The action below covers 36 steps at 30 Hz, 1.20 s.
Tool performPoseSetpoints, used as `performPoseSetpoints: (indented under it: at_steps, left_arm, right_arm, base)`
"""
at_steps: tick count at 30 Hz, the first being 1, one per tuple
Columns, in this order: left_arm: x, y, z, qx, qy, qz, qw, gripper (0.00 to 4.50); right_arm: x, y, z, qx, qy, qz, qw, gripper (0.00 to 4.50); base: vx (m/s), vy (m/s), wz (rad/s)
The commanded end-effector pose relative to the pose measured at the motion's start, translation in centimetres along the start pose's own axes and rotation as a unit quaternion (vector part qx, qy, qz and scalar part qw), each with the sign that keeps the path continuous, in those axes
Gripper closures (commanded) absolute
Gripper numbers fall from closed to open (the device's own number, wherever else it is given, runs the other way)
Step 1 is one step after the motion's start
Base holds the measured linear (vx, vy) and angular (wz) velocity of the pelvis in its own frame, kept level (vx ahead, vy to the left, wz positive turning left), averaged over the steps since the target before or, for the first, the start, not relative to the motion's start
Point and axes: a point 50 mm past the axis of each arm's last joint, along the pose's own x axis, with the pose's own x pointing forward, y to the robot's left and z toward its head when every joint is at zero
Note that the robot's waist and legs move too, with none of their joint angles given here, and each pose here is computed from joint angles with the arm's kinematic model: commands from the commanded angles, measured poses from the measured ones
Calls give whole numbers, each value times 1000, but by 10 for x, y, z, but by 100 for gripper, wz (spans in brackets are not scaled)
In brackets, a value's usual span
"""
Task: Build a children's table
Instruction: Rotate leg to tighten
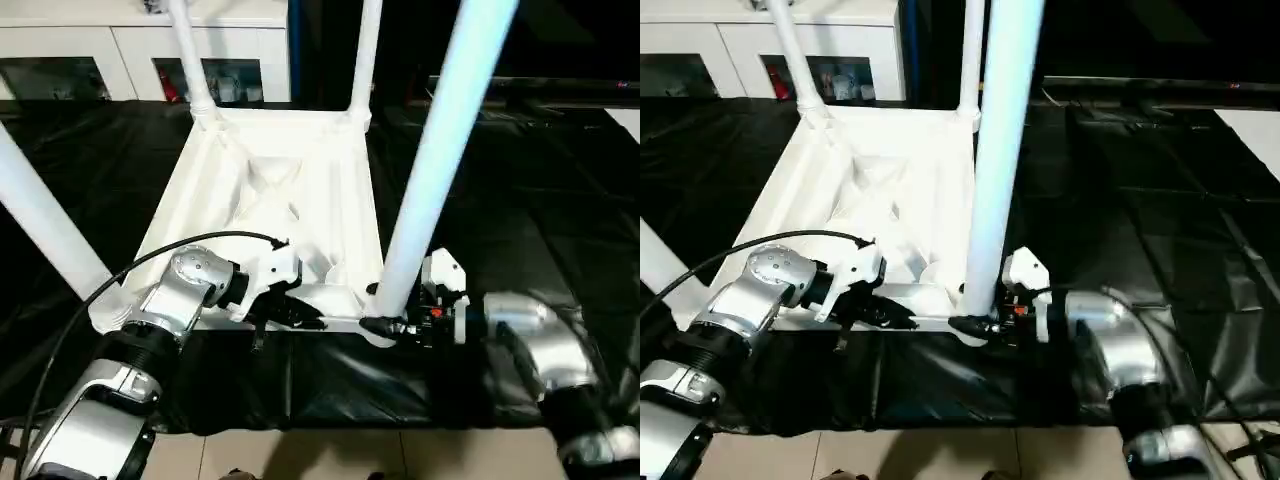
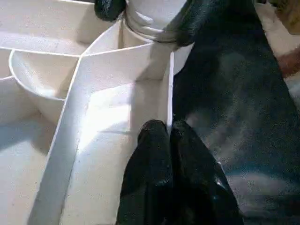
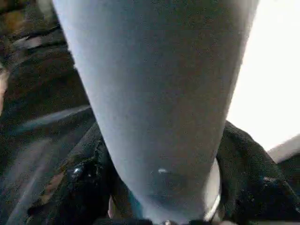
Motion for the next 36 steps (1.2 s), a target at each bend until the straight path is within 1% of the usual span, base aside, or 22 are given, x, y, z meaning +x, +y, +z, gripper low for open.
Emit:
performPoseSetpoints:
  at_steps: [1, 2, 3, 4, 6, 8, 10, 11, 12, 13, 14, 15, 17, 19, 21, 23, 26, 29, 32, 35, 36]
  left_arm:
    - [34, -4, 11, -18, -18, 8, 1000, 450]
    - [34, -4, 11, -18, -18, 8, 1000, 450]
    - [48, -5, 18, -23, -26, 23, 999, 450]
    - [48, -5, 18, -23, -26, 23, 999, 450]
    - [59, -8, 23, -26, -31, 33, 999, 450]
    - [72, -12, 27, -29, -34, 40, 998, 450]
    - [82, -15, 30, -34, -35, 50, 998, 450]
    - [85, -17, 30, -36, -34, 53, 997, 450]
    - [85, -17, 30, -36, -34, 53, 997, 450]
    - [86, -17, 30, -35, -33, 52, 997, 450]
    - [85, -18, 29, -35, -33, 52, 998, 450]
    - [84, -18, 29, -33, -33, 49, 998, 450]
    - [78, -16, 26, -31, -32, 48, 998, 450]
    - [71, -15, 23, -24, -29, 41, 998, 450]
    - [64, -14, 20, -19, -26, 34, 999, 450]
    - [58, -13, 16, -21, -22, 26, 999, 450]
    - [46, -12, 10, 2, -8, 13, 1000, 450]
    - [36, -10, 8, 1, -11, -4, 1000, 450]
    - [26, -13, 9, -1, -19, -35, 999, 450]
    - [23, -14, 7, 5, -15, -50, 999, 450]
    - [20, -15, 4, 11, -5, -58, 998, 450]
  right_arm:
    - [17, 5, -10, 38, 10, -94, 995, 187]
    - [17, 5, -10, 38, 10, -94, 995, 187]
    - [29, 12, -15, 66, 3, -136, 988, 187]
    - [29, 12, -15, 66, 3, -136, 988, 187]
    - [38, 17, -16, 86, -1, -172, 981, 187]
    - [49, 21, -14, 96, -6, -209, 973, 187]
    - [59, 25, -9, 89, -11, -230, 969, 187]
    - [64, 28, -6, 72, -13, -229, 971, 187]
    - [64, 28, -6, 72, -13, -229, 971, 187]
    - [65, 28, -3, 63, -19, -227, 972, 152]
    - [65, 28, -1, 59, -27, -228, 972, 132]
    - [62, 25, 1, 63, -40, -228, 971, 118]
    - [53, 18, 4, 64, -53, -226, 971, 110]
    - [43, 12, 4, 38, -40, -204, 977, 83]
    - [34, 6, 4, 11, -28, -182, 983, 70]
    - [24, 2, 5, -5, -23, -152, 988, 70]
    - [8, -4, 3, -42, 11, -95, 995, 70]
    - [-6, -7, 4, -48, 24, -36, 998, 70]
    - [-16, -10, 3, -53, 43, 4, 998, 70]
    - [-18, -10, 2, -46, 48, 26, 997, 70]
    - [-18, -10, 3, -42, 46, 41, 997, 70]
  base:
    - [0, 0, 0]
    - [0, 0, 0]
    - [0, 0, 0]
    - [0, 0, 0]
    - [0, 0, 0]
    - [0, 0, 0]
    - [0, 0, 0]
    - [0, 0, 0]
    - [0, 0, 0]
    - [0, 0, 0]
    - [0, 0, 0]
    - [0, 0, 0]
    - [0, 0, 0]
    - [0, 0, 0]
    - [0, 0, 0]
    - [0, 0, 0]
    - [58, -19, 5]
    - [0, 0, 0]
    - [0, 0, 0]
    - [0, 0, 0]
    - [0, 0, 0]
